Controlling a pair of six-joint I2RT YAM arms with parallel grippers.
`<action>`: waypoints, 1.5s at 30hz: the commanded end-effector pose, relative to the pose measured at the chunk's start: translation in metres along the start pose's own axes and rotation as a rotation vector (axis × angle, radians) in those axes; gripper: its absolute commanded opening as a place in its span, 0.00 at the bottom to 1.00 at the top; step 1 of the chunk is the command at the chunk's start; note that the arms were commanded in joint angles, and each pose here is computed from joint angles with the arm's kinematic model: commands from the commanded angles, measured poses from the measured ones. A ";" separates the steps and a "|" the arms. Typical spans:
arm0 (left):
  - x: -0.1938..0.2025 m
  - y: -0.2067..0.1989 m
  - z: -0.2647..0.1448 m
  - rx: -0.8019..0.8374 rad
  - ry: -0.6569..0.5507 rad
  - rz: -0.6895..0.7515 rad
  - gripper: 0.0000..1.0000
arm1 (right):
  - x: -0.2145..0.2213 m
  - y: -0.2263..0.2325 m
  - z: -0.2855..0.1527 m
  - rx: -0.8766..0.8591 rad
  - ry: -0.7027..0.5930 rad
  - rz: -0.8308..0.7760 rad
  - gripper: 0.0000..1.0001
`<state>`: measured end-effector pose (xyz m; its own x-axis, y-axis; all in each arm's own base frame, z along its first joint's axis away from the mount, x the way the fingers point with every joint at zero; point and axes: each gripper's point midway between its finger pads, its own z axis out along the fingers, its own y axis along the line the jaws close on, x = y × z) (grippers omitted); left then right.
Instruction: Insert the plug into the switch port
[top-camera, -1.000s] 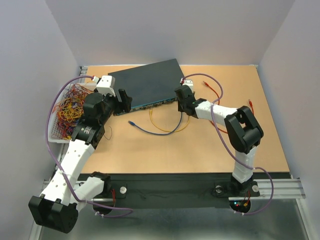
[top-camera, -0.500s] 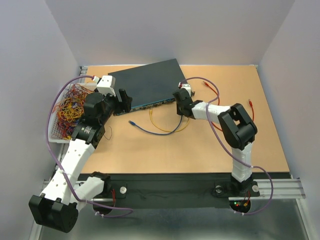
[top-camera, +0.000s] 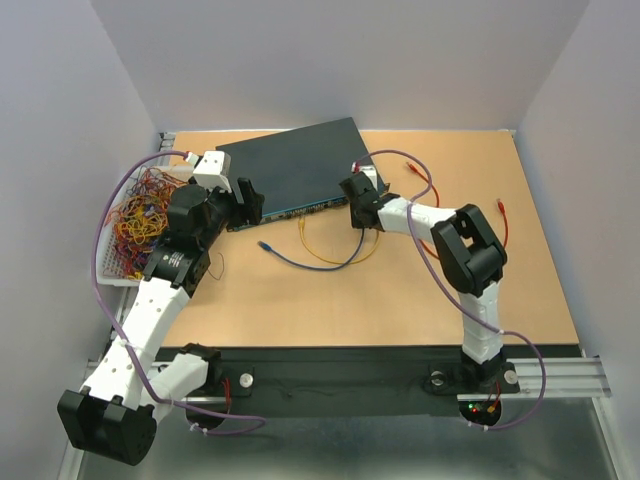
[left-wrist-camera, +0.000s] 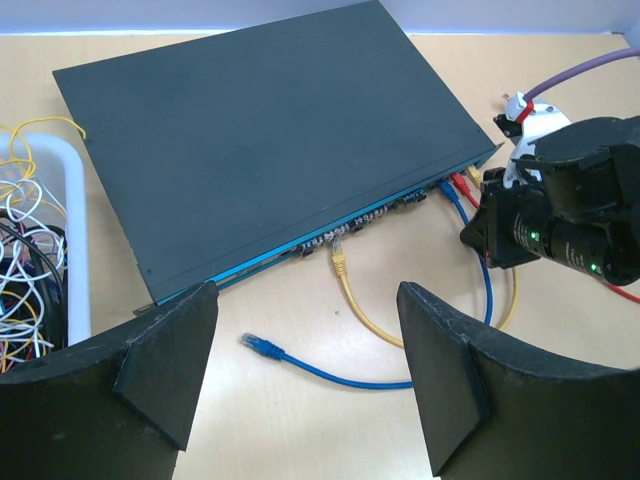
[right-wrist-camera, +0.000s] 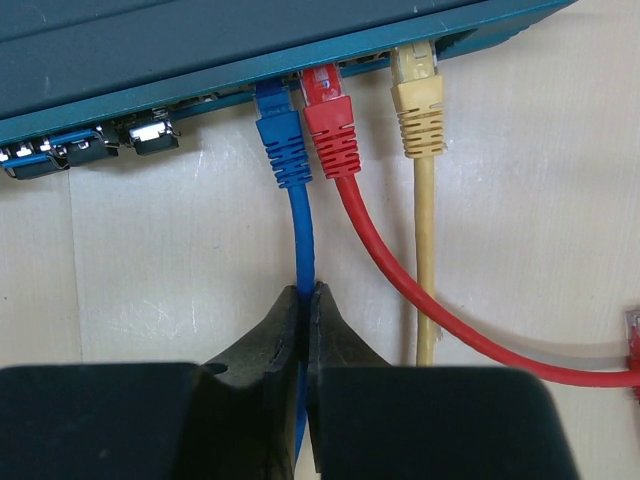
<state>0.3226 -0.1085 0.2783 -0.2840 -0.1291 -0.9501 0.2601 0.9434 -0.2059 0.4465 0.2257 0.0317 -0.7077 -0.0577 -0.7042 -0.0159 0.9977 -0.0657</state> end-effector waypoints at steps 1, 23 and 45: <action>0.002 0.003 0.003 -0.005 -0.010 0.008 0.83 | -0.059 -0.010 0.029 0.019 -0.155 0.111 0.00; 0.000 0.004 0.002 -0.012 -0.014 0.010 0.83 | -0.127 -0.027 0.050 -0.009 -0.245 0.112 0.39; -0.002 0.005 0.000 -0.020 -0.024 0.010 0.82 | -0.085 -0.074 -0.104 -0.016 -0.320 0.144 0.71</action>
<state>0.3251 -0.1063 0.2746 -0.2911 -0.1268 -0.9483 0.2439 0.9486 -0.2017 0.4421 0.1937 0.1489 -0.5192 0.0573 -0.8527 -0.0585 0.9930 0.1023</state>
